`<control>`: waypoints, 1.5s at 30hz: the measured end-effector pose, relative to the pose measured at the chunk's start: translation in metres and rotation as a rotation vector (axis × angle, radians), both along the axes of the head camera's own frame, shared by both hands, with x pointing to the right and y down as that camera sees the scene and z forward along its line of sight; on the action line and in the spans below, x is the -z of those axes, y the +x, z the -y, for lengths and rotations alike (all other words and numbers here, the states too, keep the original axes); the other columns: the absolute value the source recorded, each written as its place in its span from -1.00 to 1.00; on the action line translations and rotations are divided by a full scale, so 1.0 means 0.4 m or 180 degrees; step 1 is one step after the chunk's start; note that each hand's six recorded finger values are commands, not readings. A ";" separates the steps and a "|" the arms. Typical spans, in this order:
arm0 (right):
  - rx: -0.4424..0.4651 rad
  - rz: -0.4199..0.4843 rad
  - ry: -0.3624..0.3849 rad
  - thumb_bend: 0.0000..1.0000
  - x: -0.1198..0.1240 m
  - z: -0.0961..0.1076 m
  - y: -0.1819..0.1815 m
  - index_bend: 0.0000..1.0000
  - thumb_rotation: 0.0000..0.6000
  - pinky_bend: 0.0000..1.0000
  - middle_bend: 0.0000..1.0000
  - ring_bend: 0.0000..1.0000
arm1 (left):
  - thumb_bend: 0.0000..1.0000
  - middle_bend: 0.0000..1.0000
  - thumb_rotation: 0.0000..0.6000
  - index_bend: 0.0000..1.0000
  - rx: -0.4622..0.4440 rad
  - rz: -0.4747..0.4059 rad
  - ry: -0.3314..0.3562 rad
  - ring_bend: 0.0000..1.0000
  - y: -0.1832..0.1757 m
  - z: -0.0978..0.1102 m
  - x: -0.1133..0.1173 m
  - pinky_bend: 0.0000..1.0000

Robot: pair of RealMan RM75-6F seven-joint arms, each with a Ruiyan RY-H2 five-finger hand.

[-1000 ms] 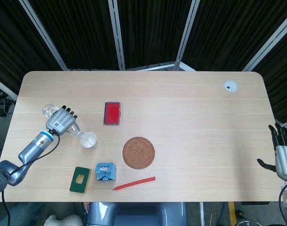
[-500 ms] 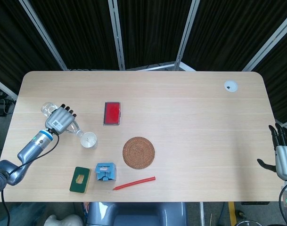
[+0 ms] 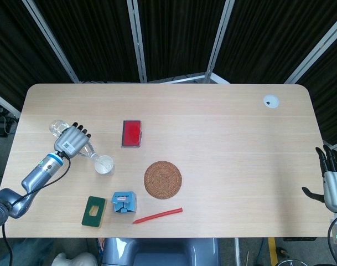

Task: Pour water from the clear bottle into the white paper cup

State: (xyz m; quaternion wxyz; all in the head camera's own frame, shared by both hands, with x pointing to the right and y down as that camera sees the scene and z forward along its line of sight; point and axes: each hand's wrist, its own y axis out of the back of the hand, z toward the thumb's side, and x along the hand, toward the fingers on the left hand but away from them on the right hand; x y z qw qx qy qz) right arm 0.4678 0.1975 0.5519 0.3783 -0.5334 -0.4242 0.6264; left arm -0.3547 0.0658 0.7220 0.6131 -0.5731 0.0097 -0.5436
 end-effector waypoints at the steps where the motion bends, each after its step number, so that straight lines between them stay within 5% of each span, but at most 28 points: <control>1: -0.0001 0.0000 0.0001 -1.00 0.000 0.000 0.000 -1.00 1.00 -1.00 -1.00 -1.00 | 0.07 0.05 1.00 0.32 -0.0006 0.0003 0.0000 -0.28 0.001 -0.001 0.000 -0.26; 45: -0.0007 -0.0011 -0.0013 -1.00 -0.001 -0.001 0.001 -1.00 1.00 -1.00 -1.00 -1.00 | 0.08 0.05 1.00 0.32 -0.0030 0.0045 0.0028 -0.28 0.003 -0.003 -0.010 -0.26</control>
